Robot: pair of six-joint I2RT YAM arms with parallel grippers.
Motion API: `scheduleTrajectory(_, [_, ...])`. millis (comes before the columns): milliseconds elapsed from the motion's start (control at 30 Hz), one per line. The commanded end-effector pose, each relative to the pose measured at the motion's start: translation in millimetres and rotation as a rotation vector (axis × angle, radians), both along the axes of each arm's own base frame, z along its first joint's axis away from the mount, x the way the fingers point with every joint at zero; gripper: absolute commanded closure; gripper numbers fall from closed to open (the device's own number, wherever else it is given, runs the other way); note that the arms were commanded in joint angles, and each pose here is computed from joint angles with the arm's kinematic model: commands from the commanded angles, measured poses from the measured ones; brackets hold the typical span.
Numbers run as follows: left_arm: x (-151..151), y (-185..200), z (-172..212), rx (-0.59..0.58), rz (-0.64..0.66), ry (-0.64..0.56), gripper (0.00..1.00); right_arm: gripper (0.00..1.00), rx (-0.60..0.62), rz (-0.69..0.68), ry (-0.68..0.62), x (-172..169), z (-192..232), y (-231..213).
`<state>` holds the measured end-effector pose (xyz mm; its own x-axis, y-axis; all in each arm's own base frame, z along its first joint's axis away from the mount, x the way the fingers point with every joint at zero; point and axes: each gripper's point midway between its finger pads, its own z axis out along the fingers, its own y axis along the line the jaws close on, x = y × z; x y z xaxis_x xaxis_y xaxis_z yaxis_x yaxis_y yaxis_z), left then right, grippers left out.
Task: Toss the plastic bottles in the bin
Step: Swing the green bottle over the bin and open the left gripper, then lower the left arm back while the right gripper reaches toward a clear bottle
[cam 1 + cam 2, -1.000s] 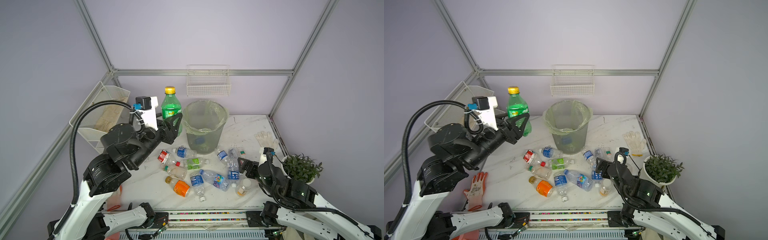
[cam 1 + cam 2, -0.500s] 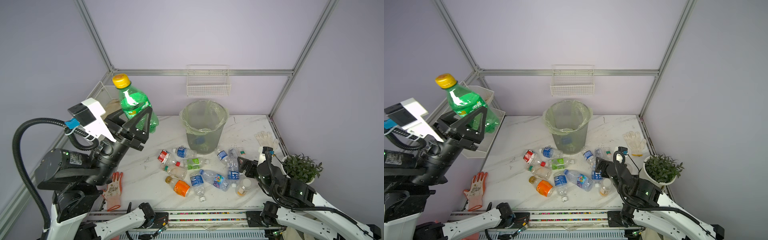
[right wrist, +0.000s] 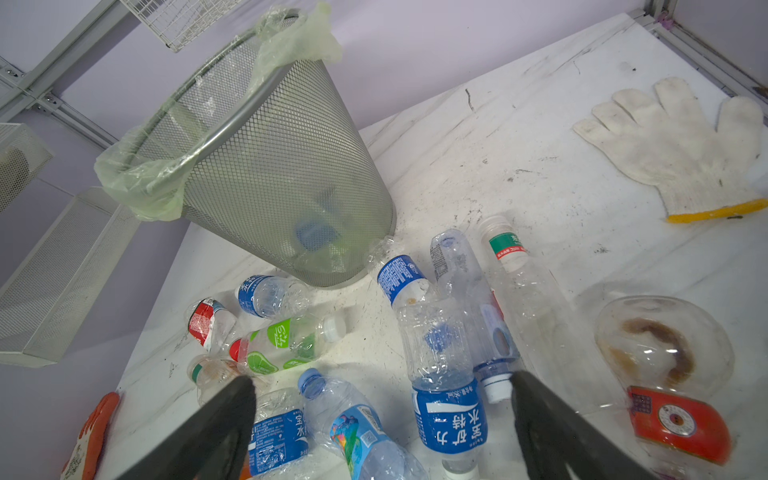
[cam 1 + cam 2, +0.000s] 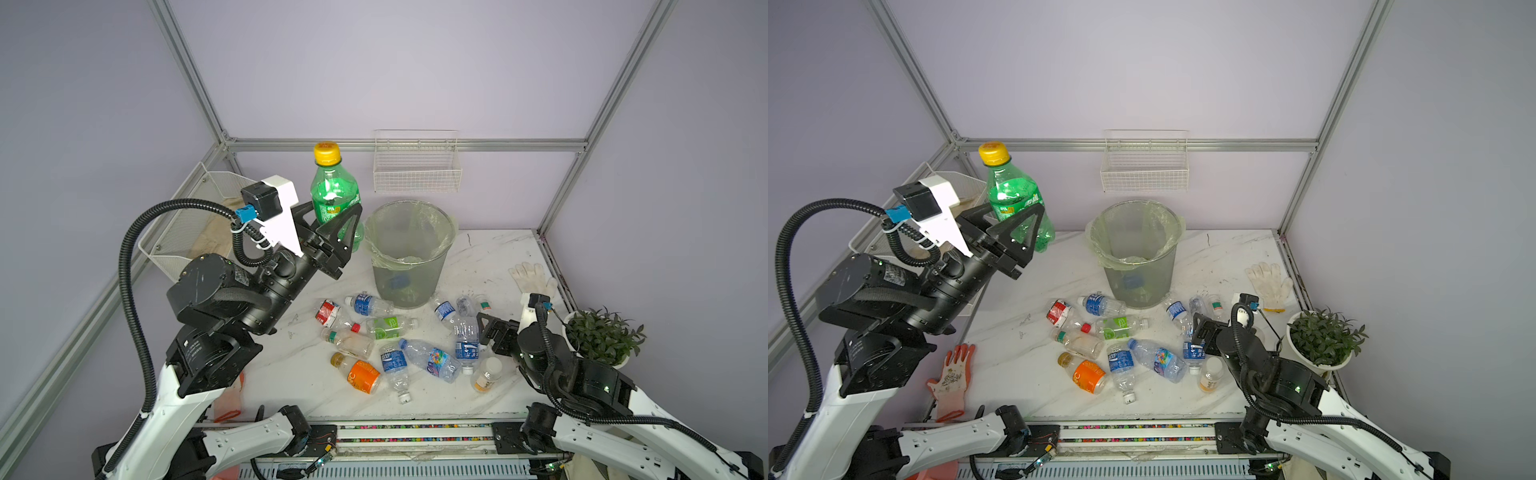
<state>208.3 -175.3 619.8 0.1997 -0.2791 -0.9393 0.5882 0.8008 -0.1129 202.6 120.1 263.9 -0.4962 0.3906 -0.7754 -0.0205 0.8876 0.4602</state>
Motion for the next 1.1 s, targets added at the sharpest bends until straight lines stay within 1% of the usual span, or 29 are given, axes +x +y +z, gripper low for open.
scheduleTrajectory(0, [18,-14,10,0.014,0.039,-0.049,1.0,0.03,0.016,-0.026,-0.013,2,3,-3])
scheduleTrajectory(67, [45,-34,-4,0.062,0.056,-0.005,1.0,0.03,0.023,-0.023,-0.012,1,4,-2])
scheduleTrajectory(167, [95,-63,-37,0.142,0.069,0.108,1.0,0.03,0.04,-0.017,-0.015,0,8,-2])
scheduleTrajectory(200, [115,-68,-48,0.161,0.08,0.15,1.0,0.03,0.045,-0.012,-0.016,0,10,-1])
scheduleTrajectory(233, [146,-78,-71,0.19,0.098,0.219,1.0,0.03,0.051,-0.01,-0.017,-1,11,0])
scheduleTrajectory(267, [165,-79,-85,0.203,0.109,0.275,1.0,0.03,0.058,-0.008,-0.017,-1,13,0])
scheduleTrajectory(300, [184,-81,-98,0.221,0.115,0.335,0.87,0.03,0.065,-0.002,-0.017,-2,15,1])
scheduleTrajectory(333, [204,-85,-113,0.24,0.124,0.402,0.47,0.03,0.077,0.004,-0.017,-3,18,1])
scheduleTrajectory(367, [211,-85,-119,0.254,0.136,0.448,0.14,0.03,0.083,0.01,-0.019,-3,20,2])
scheduleTrajectory(400, [214,-85,-120,0.274,0.145,0.482,0.0,0.03,0.097,0.016,-0.022,-5,24,2])
scheduleTrajectory(467, [204,-79,-104,0.262,0.148,0.481,0.0,0.03,0.115,0.02,-0.029,-8,28,-2])
scheduleTrajectory(600, [160,-68,-55,0.168,0.105,0.352,0.0,0.03,0.158,0.02,-0.043,-14,32,-9])
scheduleTrajectory(733, [119,-50,-29,0.107,0.093,0.273,0.0,0.03,0.174,0.025,-0.029,-16,29,-8])
scheduleTrajectory(867, [83,-31,-12,0.069,0.069,0.235,0.0,0.03,0.152,0.026,0.006,-13,25,-2])
scheduleTrajectory(900, [69,-22,-6,0.054,0.061,0.217,0.0,0.03,0.141,0.023,0.017,-13,24,-1])
scheduleTrajectory(967, [54,-12,-7,0.037,0.047,0.216,0.0,0.03,0.122,0.013,0.042,-11,21,1])
scheduleTrajectory(1067, [33,3,-26,-0.002,0.027,0.246,0.0,0.03,0.101,-0.007,0.084,-11,13,1])
